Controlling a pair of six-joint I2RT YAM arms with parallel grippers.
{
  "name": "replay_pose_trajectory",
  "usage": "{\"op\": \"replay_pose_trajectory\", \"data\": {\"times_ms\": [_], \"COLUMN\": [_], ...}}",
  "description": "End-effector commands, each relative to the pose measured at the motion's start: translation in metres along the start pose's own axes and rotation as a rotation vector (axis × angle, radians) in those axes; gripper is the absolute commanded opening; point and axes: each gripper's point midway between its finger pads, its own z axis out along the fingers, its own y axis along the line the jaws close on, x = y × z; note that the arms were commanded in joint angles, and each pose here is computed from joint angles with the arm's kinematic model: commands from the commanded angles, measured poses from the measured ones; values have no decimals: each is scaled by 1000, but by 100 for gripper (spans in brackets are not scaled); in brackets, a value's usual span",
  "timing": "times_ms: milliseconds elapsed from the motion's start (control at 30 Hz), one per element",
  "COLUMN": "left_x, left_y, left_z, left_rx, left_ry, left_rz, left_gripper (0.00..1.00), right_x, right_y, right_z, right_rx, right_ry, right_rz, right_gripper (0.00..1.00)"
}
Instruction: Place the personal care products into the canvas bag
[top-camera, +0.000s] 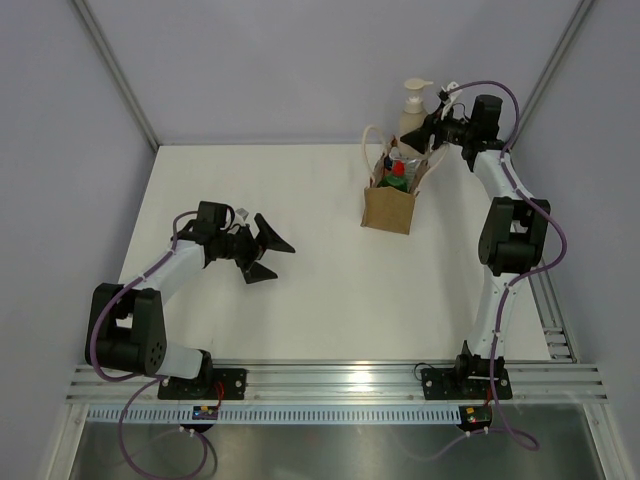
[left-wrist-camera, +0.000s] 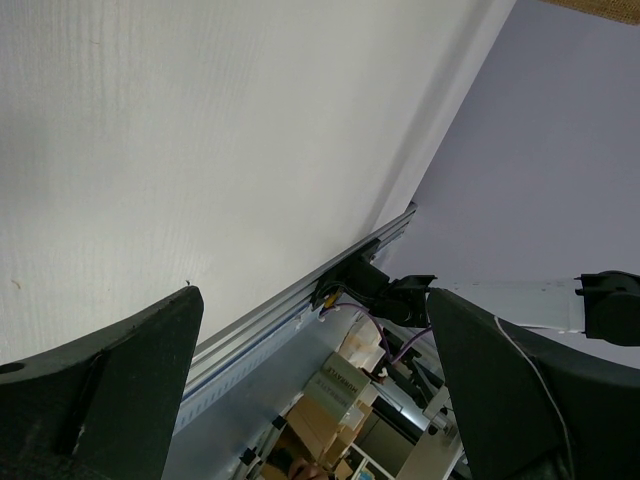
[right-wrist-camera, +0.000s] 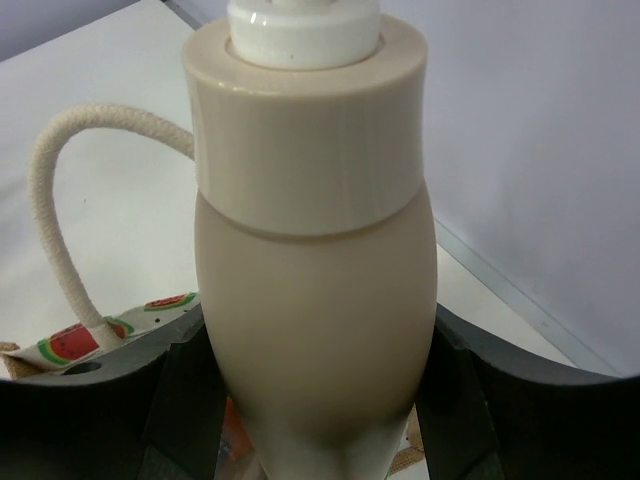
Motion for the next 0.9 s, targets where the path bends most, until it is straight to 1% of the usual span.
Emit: {"op": "replay_pose_trajectory", "data": {"times_ms": [0, 67, 167, 233, 367, 500, 633, 667, 867], "left_x": [0, 0, 0, 0, 1, 3, 3, 4, 5], "left_y": [-12, -12, -13, -12, -13, -11, -10, -9, -9], "left_z": [-4, -3, -4, -4, -4, -4, -3, -3, -4], "left_rx": [43, 45, 46, 45, 46, 45, 46, 45, 45], "left_ry": [7, 9, 8, 9, 8, 12, 9, 10, 11], "left_rz": [44, 46, 45, 44, 49, 47, 49, 50, 51], "left_gripper": [99, 99, 99, 99, 99, 99, 99, 99, 99], "right_x": [-26, -35, -55, -66, -73, -65, -51, -47, -15], "right_y": [27, 43, 57, 62, 69, 73, 71, 68, 53], "right_z": [-9, -12, -16, -18, -20, -18, -11, -7, 7], "right_rx": [-114, -190, -249, -263, -292, -322, -301, -278, -181], "right_ry": [-25, -48, -94, -109, -116, -87, -39, -26, 46], "right_rz": [-120, -112, -113, -119, -106, -72, -32, -51, -30], "right_gripper": [0, 0, 0, 0, 0, 0, 0, 0, 0]}}
